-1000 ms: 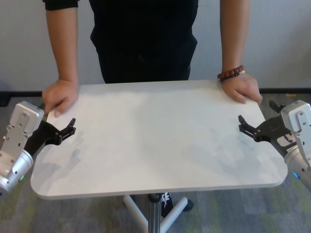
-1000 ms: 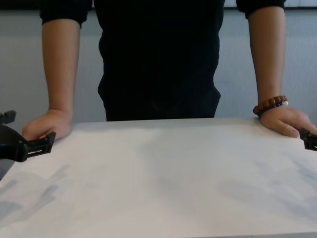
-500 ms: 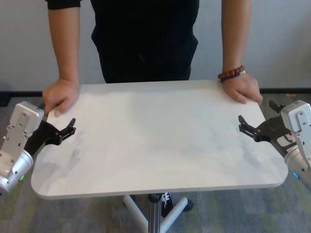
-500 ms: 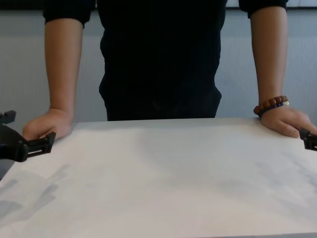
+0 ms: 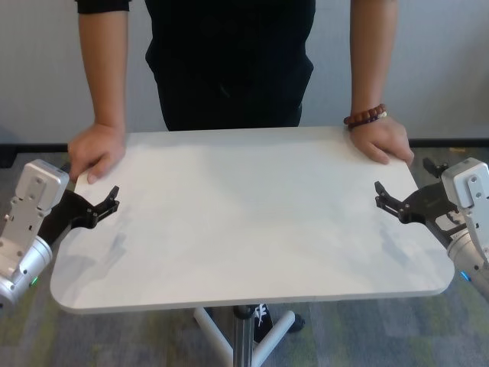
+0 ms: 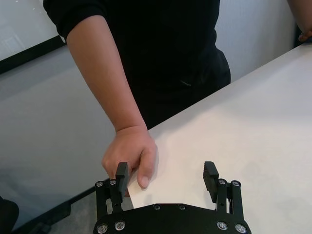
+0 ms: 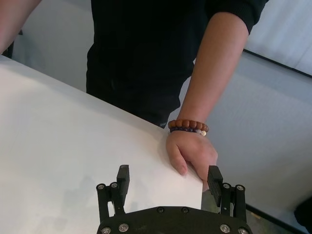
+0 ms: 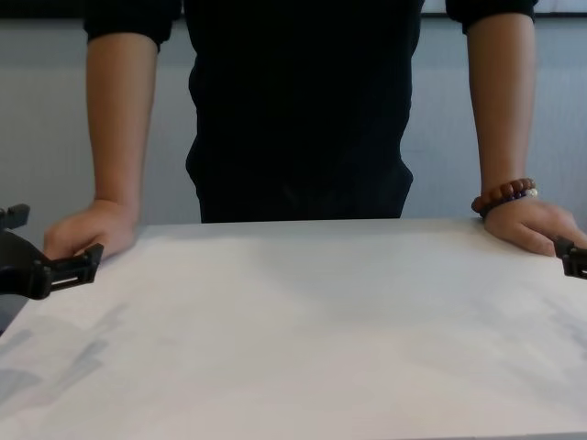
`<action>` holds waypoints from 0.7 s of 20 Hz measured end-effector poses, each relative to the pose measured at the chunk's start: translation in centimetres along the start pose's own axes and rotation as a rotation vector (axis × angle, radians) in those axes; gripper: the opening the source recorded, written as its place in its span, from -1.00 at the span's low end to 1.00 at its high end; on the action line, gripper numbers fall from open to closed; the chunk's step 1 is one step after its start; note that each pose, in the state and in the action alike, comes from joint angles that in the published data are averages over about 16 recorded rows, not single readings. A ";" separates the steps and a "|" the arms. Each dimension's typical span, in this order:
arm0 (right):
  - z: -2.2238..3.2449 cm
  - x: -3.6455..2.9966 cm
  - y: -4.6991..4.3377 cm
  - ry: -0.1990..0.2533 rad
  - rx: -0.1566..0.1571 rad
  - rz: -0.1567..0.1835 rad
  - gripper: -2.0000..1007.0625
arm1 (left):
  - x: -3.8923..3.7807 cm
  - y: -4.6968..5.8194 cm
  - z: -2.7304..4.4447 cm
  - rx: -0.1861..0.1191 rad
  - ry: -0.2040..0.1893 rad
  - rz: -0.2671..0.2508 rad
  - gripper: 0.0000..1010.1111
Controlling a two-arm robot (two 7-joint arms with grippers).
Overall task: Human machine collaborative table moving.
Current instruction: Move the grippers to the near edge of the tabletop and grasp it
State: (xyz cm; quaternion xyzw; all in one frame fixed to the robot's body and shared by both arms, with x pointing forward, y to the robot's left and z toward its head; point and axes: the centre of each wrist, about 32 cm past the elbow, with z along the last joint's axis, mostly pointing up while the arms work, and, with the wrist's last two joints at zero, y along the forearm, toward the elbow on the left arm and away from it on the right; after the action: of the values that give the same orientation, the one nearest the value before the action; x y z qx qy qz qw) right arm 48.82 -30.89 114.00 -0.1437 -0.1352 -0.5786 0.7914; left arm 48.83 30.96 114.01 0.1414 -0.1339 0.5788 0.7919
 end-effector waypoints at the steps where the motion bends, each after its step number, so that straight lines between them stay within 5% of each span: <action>1: 0.05 -0.05 -0.02 -0.006 0.000 0.002 1.00 | 0.00 0.0 0.06 -0.003 -0.004 -0.002 0.98; 8: 0.74 -0.72 -0.66 -0.081 0.000 0.029 1.00 | -0.13 1.1 0.91 -0.037 -0.072 -0.030 0.98; 14: 1.50 -2.00 -2.24 -0.159 0.002 0.057 1.00 | -0.37 3.7 1.95 -0.061 -0.177 -0.068 0.98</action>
State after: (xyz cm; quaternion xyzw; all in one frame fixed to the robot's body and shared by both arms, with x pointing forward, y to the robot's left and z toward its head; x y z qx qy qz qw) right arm 46.03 -29.20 114.78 -0.1924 -0.1939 -0.5424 0.7945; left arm 45.07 30.98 115.93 0.1725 -0.2159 0.5323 0.8002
